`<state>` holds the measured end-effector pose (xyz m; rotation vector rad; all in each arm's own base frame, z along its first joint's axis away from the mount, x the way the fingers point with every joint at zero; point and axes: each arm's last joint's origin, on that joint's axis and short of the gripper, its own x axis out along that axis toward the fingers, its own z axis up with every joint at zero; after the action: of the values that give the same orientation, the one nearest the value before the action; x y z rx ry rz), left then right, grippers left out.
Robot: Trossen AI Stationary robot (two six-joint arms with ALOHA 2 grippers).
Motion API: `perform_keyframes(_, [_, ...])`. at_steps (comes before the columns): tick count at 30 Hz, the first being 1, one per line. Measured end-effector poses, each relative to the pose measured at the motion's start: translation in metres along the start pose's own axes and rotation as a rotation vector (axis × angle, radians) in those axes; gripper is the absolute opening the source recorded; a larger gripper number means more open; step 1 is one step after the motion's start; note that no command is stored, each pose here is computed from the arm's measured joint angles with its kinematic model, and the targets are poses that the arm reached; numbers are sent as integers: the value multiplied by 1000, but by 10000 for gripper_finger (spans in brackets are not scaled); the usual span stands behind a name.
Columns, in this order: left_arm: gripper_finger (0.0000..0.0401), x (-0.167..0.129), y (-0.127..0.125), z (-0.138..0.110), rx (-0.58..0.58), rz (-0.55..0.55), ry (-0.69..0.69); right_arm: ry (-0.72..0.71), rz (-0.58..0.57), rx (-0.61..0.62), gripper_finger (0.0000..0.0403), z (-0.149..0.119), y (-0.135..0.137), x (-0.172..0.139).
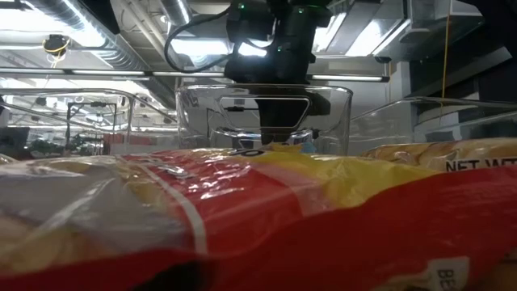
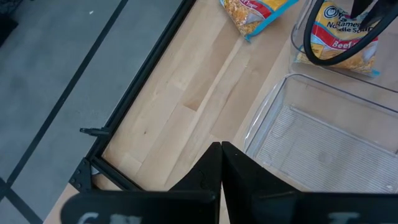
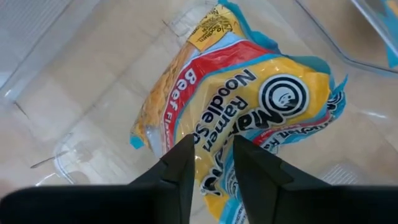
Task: Sort Maruchan noodles
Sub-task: Put the blue noodle pack into the middle transparent bin
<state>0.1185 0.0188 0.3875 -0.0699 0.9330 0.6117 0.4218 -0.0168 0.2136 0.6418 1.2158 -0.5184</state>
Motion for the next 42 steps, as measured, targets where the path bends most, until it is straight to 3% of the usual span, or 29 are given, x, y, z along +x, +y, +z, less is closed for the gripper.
perform_keyframes(7, [0, 0, 0, 0, 0, 0, 0, 3, 7, 0, 59, 0, 0, 0])
perform_keyframes(20, [0, 0, 0, 0, 0, -7, 2, 63, 22, -9, 51, -1, 2, 20])
perform_keyframes(25, [0, 0, 0, 0, 0, -8, 2, 59, 26, -70, 8, -1, 2, 18])
perform_keyframes(42, [0, 0, 0, 0, 0, -4, 1, 23, 43, -138, 1, -1, 1, -4])
